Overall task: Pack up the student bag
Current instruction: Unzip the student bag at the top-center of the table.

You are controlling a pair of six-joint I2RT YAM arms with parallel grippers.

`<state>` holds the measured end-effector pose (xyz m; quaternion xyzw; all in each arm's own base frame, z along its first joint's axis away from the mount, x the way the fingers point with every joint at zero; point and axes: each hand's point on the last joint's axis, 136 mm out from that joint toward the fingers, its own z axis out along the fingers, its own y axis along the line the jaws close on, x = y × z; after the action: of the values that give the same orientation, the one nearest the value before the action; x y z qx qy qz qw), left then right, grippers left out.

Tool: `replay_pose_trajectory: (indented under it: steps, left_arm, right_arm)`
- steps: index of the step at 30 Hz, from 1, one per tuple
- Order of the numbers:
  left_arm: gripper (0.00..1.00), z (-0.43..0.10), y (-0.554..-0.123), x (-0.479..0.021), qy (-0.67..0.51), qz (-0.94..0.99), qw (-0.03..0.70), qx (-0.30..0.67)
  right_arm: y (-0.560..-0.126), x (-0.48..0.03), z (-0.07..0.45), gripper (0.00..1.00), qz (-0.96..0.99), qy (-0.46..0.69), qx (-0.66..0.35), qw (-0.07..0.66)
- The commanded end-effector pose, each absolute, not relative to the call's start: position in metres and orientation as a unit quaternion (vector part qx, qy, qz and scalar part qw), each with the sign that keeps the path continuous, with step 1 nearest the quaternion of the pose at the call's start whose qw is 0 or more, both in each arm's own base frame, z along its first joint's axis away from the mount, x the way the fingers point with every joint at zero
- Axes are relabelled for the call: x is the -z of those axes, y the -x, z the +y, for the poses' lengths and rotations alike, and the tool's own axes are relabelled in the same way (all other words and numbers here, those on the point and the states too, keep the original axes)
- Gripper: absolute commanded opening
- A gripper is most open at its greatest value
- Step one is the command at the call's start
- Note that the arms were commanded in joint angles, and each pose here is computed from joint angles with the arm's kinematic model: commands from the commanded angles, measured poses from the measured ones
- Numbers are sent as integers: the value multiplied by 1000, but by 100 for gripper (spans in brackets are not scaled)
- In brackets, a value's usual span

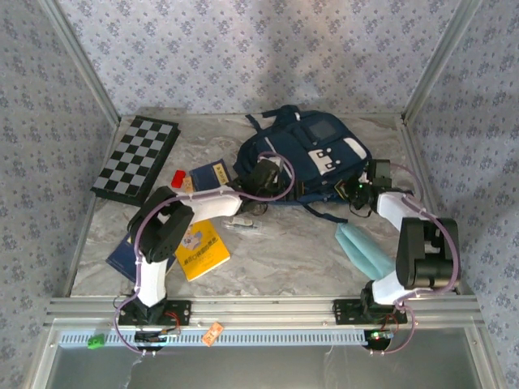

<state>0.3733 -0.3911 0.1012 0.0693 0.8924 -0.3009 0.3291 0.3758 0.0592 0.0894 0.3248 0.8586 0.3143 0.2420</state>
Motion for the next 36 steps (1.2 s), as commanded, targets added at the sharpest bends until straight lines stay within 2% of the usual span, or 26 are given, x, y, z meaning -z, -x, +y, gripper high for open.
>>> replay_pose_trajectory:
  steps: [1, 4, 7, 10, 15, 21, 26, 31, 36]
  left_arm:
    - [97, -384, -423, -139, -88, 861, 403, 297]
    - [95, -376, -436, -151, -105, 858, 418, 280]
    - [94, -366, -431, -166, -119, 857, 423, 271]
    - [92, -354, -414, -185, -125, 853, 427, 271]
    - [89, -344, -361, -199, -154, 851, 428, 261]
    - [81, -370, -301, -186, -193, 847, 405, 285]
    - [74, -405, -275, -157, -217, 841, 389, 308]
    - [65, -444, -272, -143, -234, 827, 398, 322]
    - [62, -463, -286, -131, -238, 812, 428, 317]
  right_arm:
    - [-366, -112, 78, 0, 844, -317, -354, 249]
    - [-363, -124, 93, 0, 827, -322, -382, 259]
    - [-365, -134, 97, 0, 817, -337, -379, 275]
    - [-365, -139, 97, 0, 807, -358, -369, 290]
    - [-366, -150, 99, 0, 784, -388, -373, 310]
    - [-366, -160, 100, 0, 774, -400, -371, 322]
    - [-365, -166, 102, 0, 770, -404, -372, 324]
    - [-365, -172, 105, 0, 767, -405, -375, 327]
    - [-365, -178, 110, 0, 766, -401, -384, 325]
